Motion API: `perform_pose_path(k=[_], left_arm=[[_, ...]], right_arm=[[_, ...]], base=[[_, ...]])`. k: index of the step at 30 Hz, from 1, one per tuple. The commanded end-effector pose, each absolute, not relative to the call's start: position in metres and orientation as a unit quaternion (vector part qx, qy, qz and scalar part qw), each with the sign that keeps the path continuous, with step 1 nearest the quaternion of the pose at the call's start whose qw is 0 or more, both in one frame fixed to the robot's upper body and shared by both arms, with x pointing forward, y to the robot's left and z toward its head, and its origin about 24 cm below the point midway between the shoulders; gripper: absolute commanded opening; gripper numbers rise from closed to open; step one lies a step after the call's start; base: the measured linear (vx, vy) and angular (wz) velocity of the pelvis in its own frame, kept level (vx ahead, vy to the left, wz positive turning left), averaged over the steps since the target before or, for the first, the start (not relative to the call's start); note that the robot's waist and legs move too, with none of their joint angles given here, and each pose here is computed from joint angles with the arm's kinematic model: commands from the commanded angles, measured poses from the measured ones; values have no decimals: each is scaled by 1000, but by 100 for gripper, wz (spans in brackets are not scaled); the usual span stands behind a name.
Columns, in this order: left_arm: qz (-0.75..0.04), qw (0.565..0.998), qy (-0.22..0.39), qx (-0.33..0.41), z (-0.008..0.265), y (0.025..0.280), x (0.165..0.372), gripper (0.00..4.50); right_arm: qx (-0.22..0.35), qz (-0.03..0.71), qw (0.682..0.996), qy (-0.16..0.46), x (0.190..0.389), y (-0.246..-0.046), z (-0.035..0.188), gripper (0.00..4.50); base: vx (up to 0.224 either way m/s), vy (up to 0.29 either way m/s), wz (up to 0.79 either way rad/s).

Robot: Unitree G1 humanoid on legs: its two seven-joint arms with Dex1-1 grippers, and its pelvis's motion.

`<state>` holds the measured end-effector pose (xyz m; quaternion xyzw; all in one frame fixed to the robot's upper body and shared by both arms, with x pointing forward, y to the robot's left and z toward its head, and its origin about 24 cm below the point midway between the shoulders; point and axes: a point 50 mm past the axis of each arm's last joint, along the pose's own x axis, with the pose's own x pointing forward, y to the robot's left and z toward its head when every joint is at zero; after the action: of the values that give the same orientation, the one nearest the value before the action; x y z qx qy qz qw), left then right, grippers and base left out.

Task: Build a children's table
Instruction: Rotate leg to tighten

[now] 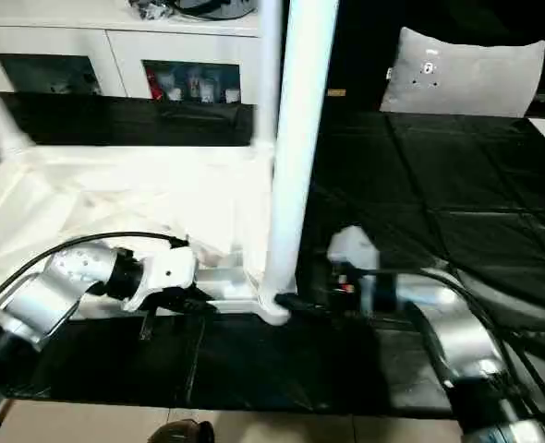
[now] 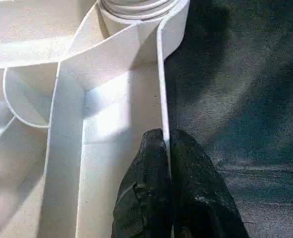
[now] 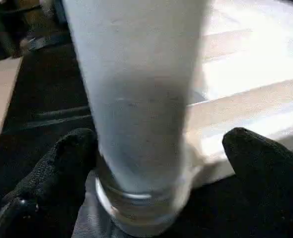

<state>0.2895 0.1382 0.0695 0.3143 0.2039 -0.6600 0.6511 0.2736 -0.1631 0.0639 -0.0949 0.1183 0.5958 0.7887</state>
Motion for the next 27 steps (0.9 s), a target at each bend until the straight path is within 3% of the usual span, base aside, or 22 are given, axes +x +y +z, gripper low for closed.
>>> perform_pose_path(k=[1,4,9,11,23,27], left_arm=[[-677,621,200,342,71,132,289,0],[-678,618,200,343,71,133,289,0],[-680,615,202,344,70,134,290,0],[-680,615,203,344,70,135,290,0],[-680,614,205,344,70,137,290,0],[-664,651,208,305,71,136,291,0]], right_arm=[[-94,607,778,132,273,-161,62,449],[-91,610,775,137,275,-159,61,449],[-85,611,773,146,278,-157,58,412],[-84,612,772,148,279,-156,58,377],[-73,622,764,156,279,-151,54,282],[-35,621,766,163,272,-146,48,275]], base=[[0,0,0],[0,0,0],[0,0,0],[0,0,0],[0,0,0],[0,0,0]])
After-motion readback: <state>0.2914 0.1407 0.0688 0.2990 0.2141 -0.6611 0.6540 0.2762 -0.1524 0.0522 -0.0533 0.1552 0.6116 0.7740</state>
